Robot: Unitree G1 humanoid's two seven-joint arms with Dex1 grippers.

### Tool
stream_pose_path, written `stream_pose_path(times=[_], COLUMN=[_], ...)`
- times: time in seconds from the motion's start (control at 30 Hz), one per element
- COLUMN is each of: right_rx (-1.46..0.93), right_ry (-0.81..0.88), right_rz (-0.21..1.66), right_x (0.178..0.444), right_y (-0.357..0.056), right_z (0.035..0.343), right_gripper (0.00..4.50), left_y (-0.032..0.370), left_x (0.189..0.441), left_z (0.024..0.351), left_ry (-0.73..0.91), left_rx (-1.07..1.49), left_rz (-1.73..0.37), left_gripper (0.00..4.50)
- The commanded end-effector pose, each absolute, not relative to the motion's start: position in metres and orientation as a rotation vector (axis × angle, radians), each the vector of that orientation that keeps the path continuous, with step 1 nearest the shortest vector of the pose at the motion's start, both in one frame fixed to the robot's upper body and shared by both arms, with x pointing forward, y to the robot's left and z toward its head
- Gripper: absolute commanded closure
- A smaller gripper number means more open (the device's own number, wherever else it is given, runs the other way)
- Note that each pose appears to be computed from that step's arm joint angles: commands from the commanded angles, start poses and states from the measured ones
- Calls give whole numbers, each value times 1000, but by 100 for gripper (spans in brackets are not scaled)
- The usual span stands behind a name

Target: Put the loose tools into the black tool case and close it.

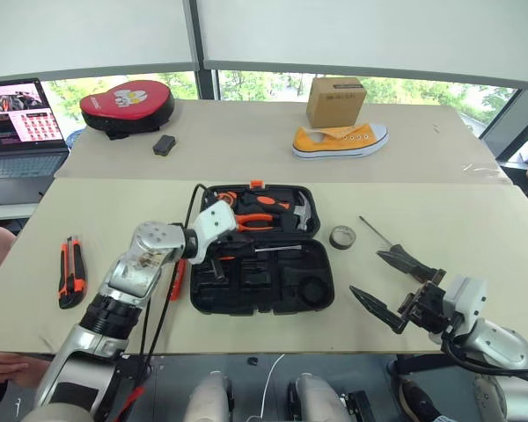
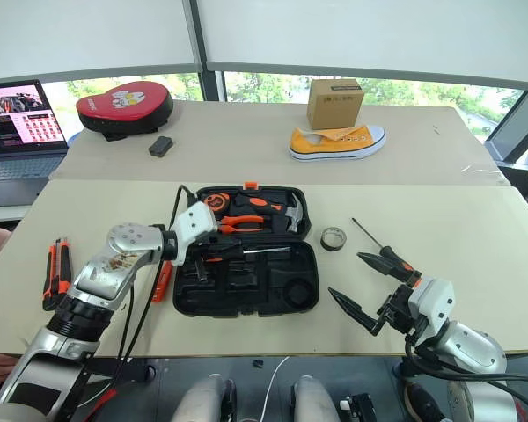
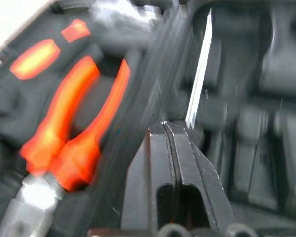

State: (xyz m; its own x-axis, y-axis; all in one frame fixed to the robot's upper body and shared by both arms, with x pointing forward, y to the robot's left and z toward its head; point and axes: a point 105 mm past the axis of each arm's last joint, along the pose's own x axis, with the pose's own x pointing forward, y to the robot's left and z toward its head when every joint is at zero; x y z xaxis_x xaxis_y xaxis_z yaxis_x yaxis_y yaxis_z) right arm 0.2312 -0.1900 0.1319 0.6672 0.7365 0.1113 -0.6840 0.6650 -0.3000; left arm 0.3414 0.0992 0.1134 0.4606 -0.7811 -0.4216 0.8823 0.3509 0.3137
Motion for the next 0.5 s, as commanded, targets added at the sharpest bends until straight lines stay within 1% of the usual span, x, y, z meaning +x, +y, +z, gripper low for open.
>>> stream_pose_path(times=[0.03, 0.13, 0.2, 0.23, 0.3, 0.33, 0.37, 0.4, 0.43, 0.5], right_rx=[-258, -258, -257, -258, -265, -261, -262, -266, -270, -260], right_ry=[-260, -258, -258, -258, -254, -251, -236, -214, -199, -151], right_rz=[797, 791, 777, 761, 724, 683, 636, 598, 577, 572], right_x=[228, 227, 227, 227, 227, 227, 226, 224, 222, 216], right_y=[-191, -192, -193, -196, -203, -213, -225, -236, -243, -251], right_z=[139, 138, 138, 138, 139, 139, 138, 135, 133, 126], right_gripper=[0, 0, 0, 0, 0, 0, 0, 0, 0, 0], left_y=[95, 93, 93, 93, 93, 95, 99, 103, 106, 112], left_x=[337, 332, 332, 335, 341, 343, 339, 333, 328, 321], left_z=[86, 77, 77, 83, 105, 122, 142, 157, 165, 171], left_ry=[292, 327, 309, 274, 158, 72, -27, -97, -139, -178], left_rx=[519, 513, 526, 505, 421, 362, 297, 247, 219, 187], left_rz=[-1087, -1099, -1095, -1079, -1042, -1023, -1038, -1064, -1085, -1106], left_gripper=[446, 446, 446, 446, 446, 422, 396, 380, 341, 260])
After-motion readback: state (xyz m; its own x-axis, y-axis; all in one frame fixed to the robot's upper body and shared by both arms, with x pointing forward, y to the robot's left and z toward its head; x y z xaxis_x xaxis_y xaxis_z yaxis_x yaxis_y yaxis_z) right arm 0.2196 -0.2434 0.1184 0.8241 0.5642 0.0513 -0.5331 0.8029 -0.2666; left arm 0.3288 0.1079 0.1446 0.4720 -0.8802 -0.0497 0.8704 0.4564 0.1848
